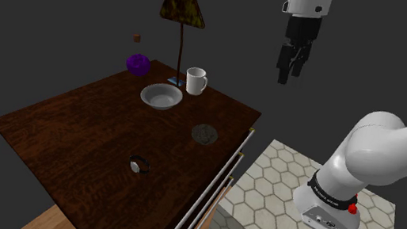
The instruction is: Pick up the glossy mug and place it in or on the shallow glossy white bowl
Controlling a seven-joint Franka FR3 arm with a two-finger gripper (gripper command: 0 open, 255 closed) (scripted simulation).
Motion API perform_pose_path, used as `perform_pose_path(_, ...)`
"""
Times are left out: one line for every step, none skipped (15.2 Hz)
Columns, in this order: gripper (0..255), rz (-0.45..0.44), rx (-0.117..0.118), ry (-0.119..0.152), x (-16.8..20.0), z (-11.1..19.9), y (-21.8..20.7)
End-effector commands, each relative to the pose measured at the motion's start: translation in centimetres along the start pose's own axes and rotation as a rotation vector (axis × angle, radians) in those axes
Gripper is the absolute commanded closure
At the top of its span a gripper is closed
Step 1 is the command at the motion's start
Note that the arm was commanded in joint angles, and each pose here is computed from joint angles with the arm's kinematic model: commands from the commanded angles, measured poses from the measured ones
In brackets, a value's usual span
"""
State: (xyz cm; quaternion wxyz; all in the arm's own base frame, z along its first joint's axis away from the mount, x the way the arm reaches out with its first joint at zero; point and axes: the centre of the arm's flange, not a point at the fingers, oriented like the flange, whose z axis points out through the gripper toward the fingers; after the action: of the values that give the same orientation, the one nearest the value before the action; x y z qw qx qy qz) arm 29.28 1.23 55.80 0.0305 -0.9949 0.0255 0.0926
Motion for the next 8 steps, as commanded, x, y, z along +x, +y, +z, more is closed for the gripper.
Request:
perform_pose_path(0,0.000,0.000,0.000,0.0,0.0,0.0)
perform_pose_path(0,0.003,0.001,0.002,1.2,0.3,0.2)
perform_pose_path(0,0.005,0.002,0.004,2.5,0.6,0.5)
perform_pose_path(0,0.008,0.003,0.007,3.7,0.9,0.8)
perform_pose_path(0,0.010,0.004,0.009,4.9,1.2,1.0)
perform_pose_path(0,0.013,0.005,0.011,6.1,1.5,1.3)
perform_pose_path(0,0.016,0.005,0.013,7.4,1.8,1.5)
perform_pose_path(0,0.018,0.006,0.016,8.6,2.1,1.8)
